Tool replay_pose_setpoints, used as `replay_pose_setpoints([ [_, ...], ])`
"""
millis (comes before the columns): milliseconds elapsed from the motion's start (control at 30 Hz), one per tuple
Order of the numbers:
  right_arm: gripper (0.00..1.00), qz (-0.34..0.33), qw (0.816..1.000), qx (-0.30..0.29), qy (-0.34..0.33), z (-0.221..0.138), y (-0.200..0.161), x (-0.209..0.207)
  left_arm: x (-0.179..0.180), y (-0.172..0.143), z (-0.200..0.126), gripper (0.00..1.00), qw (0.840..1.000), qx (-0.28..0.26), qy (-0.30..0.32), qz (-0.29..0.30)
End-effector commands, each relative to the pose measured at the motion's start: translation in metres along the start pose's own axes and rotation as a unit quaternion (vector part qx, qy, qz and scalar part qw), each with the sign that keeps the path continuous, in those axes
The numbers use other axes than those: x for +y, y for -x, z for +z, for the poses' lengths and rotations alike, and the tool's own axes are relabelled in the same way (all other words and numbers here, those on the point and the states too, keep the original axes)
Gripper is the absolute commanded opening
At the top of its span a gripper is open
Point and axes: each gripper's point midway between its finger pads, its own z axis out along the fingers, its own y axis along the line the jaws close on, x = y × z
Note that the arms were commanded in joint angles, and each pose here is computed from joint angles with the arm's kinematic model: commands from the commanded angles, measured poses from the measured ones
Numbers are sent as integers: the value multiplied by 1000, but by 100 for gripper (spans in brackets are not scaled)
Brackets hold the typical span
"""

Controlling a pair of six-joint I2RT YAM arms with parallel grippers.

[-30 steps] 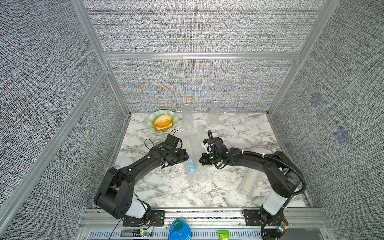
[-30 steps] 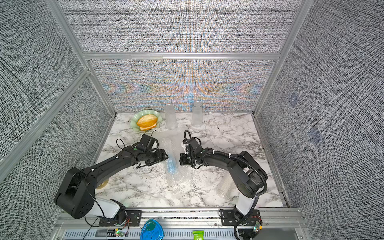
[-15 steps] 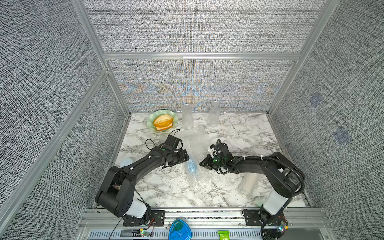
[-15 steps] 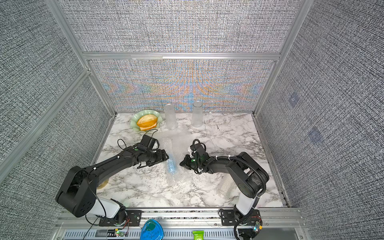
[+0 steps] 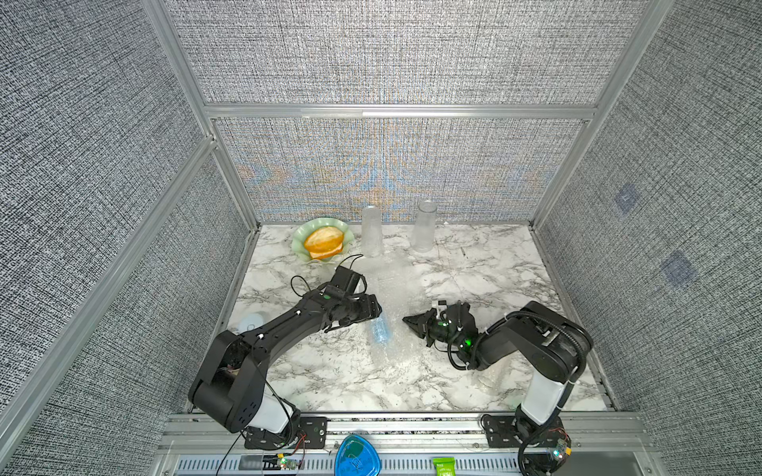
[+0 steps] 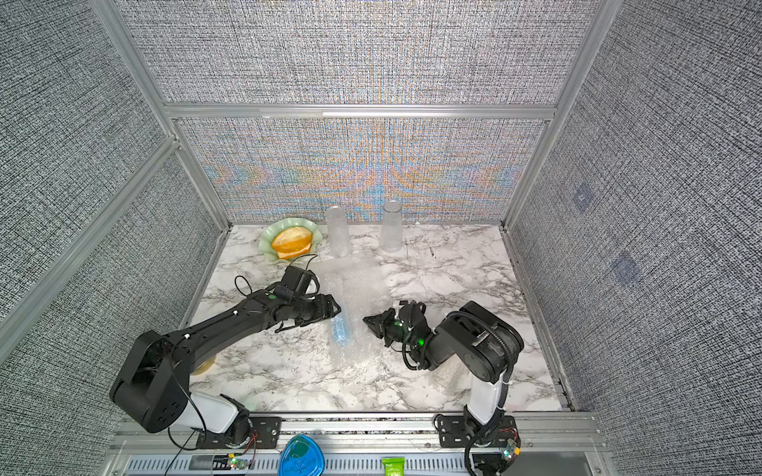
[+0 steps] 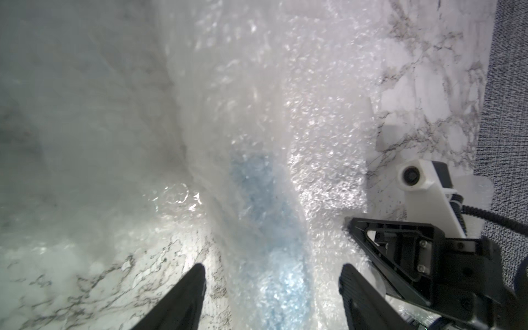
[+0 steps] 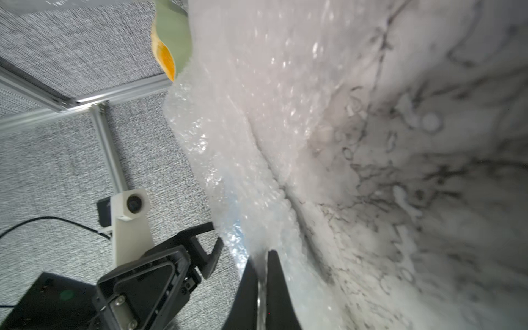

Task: Unwrap the vase from the bubble wrap
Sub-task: Unwrap the bubble wrap.

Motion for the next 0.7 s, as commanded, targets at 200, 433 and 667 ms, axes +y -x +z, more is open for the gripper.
replay_pose_setpoints([
  [200,0,78,983,-60,154,-30,17,60,-19,-1,5,76,999,6,-23,38],
  [433,4,-20,995,-84,57,-39,25,36,-12,-3,6,76,999,7,25,41],
  [667,40,-184,972,-110,-94,-61,32,44,7,-13,17,76,993,20,107,42],
])
